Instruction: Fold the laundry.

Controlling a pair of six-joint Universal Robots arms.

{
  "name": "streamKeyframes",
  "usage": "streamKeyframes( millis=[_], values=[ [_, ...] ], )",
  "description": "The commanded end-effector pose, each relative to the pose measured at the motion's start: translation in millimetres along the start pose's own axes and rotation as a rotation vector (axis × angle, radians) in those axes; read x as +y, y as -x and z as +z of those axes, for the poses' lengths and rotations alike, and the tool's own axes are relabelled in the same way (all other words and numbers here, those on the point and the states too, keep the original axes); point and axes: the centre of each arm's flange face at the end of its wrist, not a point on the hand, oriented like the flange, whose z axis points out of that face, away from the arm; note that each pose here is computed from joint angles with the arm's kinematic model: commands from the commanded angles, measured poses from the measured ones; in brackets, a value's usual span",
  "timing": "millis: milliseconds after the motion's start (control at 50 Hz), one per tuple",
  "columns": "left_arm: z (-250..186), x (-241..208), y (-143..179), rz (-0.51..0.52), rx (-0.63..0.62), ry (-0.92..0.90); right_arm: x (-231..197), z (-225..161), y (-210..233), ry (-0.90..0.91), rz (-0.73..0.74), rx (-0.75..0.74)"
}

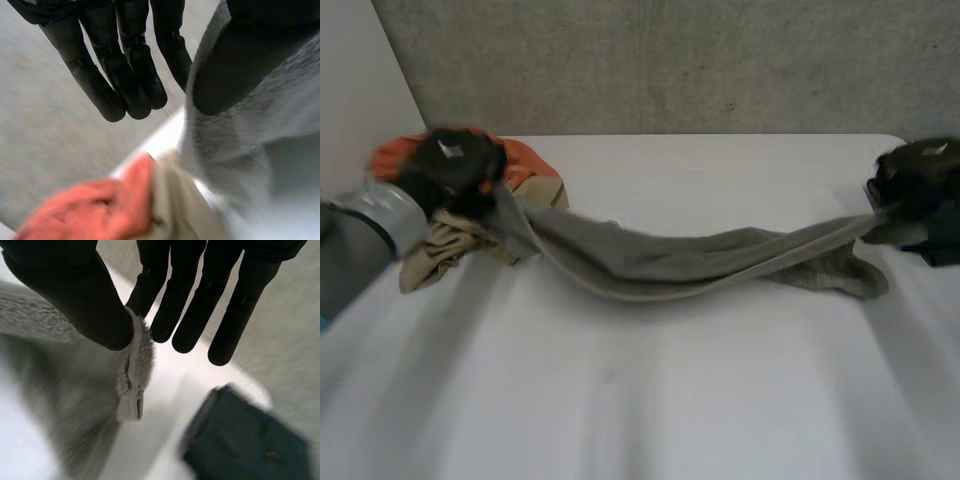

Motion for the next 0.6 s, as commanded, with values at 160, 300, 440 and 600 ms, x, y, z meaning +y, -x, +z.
streamKeyframes(
  millis=[160,300,440,600],
  values=[
    [-39,-107,70,-0.349,-0.231,-0.206,-86,-68,-66,-0.169,-0.013,0.176],
    [4,-55,57,-0.374,-0.204,-0.006,-58,-32,-40,-0.076,-0.03,0.058],
    [65,-34,49,-0.346,-0.213,-0.008,-47,23,-19,-0.157,-0.095,0.07],
    [92,-116,95,-0.354,-0.394,-0.415,-121,42,-60,-0.696,-0.062,0.439]
  ],
)
